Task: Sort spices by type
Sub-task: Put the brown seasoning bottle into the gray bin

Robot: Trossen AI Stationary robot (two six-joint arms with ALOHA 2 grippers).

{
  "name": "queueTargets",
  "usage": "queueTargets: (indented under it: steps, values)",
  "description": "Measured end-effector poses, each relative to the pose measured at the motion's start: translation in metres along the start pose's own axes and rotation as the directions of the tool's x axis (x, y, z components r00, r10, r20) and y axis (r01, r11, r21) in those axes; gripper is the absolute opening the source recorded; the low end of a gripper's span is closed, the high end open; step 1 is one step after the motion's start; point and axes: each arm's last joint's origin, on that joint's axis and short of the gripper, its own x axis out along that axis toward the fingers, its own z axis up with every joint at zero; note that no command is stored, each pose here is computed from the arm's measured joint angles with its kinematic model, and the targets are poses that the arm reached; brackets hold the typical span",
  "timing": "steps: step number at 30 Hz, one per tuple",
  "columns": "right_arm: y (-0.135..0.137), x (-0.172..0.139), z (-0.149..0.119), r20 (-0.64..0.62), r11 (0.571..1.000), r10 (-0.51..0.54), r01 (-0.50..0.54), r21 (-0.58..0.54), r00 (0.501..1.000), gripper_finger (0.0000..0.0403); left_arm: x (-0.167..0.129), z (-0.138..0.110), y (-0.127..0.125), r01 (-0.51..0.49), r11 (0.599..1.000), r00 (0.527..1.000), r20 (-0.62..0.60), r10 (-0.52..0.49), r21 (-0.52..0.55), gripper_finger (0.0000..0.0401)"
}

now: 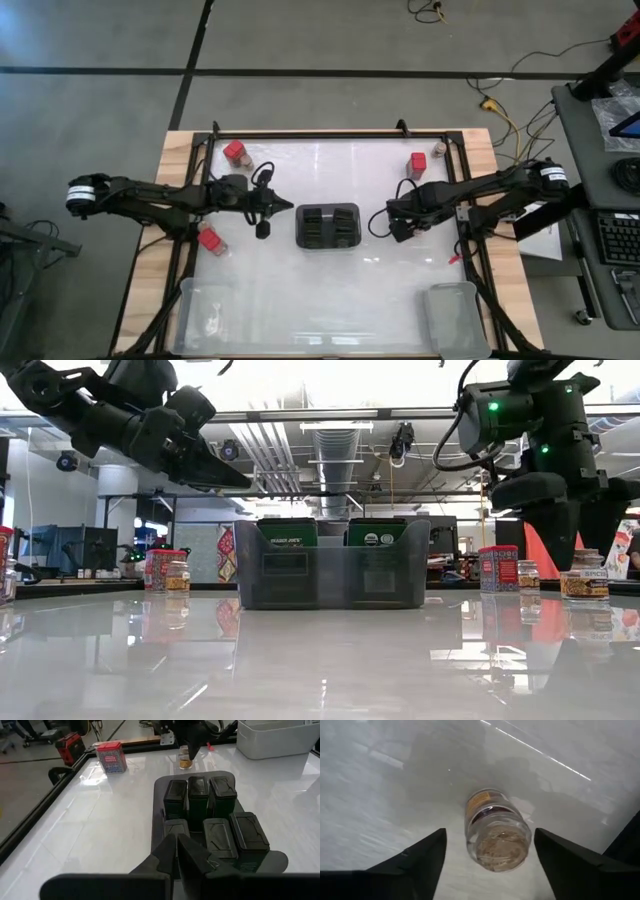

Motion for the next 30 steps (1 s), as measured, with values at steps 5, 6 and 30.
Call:
queueTargets:
  steps: [5,6,30]
  values:
    - [0.001,0.002,0.001,-0.006,1.0,-0.008,0.008,0.004,1.0,0.0231,0.0,0.0,0.0,0.0,1.0,1.0,-0.001,0.0,0.0,0.0001]
    - [0.001,0.003,0.001,-0.007,1.0,-0.011,0.011,0.002,1.0,0.0222,0.0,0.0,0.0,0.0,1.0,1.0,-0.002,0.0,0.0,0.0001]
    - [0.044,-0.093,-0.051,0.031,0.977,0.205,-0.207,0.059,0.978,0.0173,0.0,0.004,0.004,-0.112,0.987,0.994,0.012,0.112,0.111,0.0001]
